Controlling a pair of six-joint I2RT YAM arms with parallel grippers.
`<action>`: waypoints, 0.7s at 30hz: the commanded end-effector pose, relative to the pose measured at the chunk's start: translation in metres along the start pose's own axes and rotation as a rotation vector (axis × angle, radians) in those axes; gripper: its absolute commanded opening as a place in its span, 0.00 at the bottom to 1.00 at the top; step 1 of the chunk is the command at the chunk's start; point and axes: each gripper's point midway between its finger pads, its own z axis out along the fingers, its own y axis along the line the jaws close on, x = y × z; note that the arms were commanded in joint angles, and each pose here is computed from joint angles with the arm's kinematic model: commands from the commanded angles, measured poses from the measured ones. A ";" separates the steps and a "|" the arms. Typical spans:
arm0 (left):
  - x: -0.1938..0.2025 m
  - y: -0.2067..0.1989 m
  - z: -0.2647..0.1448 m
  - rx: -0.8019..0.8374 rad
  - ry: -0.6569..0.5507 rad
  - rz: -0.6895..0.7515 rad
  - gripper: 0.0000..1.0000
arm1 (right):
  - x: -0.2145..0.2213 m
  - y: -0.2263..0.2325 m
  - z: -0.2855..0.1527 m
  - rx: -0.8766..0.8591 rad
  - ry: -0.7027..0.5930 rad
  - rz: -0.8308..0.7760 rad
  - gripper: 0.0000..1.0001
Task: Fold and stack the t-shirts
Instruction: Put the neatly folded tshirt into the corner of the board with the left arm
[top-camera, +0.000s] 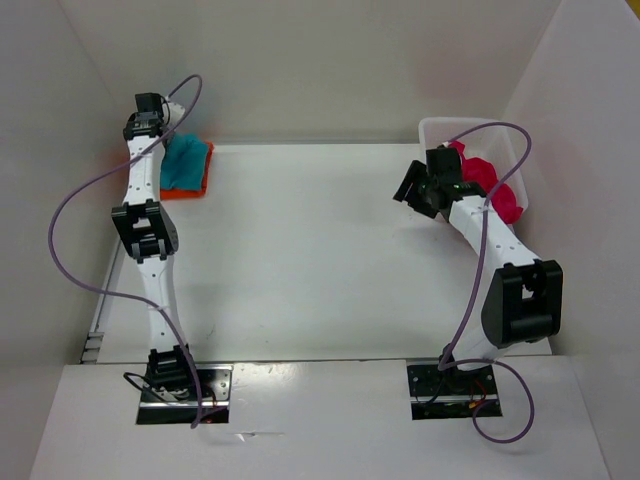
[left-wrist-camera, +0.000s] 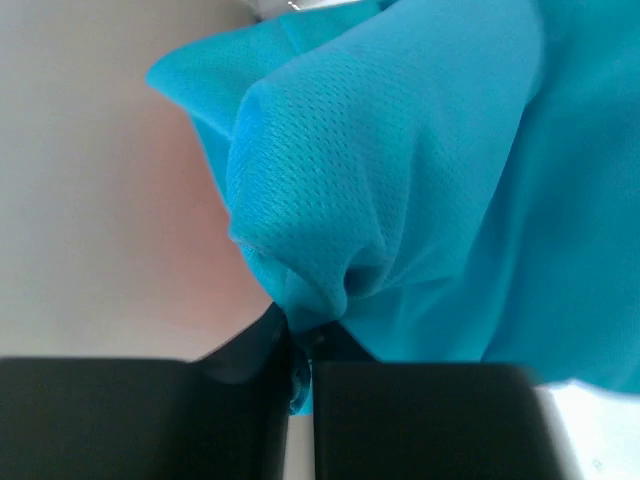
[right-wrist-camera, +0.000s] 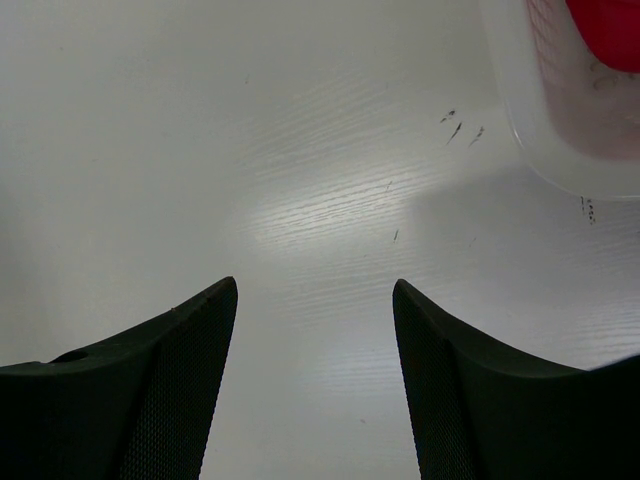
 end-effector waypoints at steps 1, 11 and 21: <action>0.016 0.000 0.015 0.011 0.044 -0.056 0.16 | -0.015 0.009 -0.008 -0.015 -0.031 -0.021 0.69; 0.034 0.070 0.008 -0.183 0.039 -0.223 0.79 | -0.012 0.017 -0.007 -0.055 -0.005 -0.022 0.69; 0.052 0.115 -0.006 -0.331 0.066 -0.282 0.88 | -0.016 0.021 -0.011 -0.068 -0.009 -0.022 0.70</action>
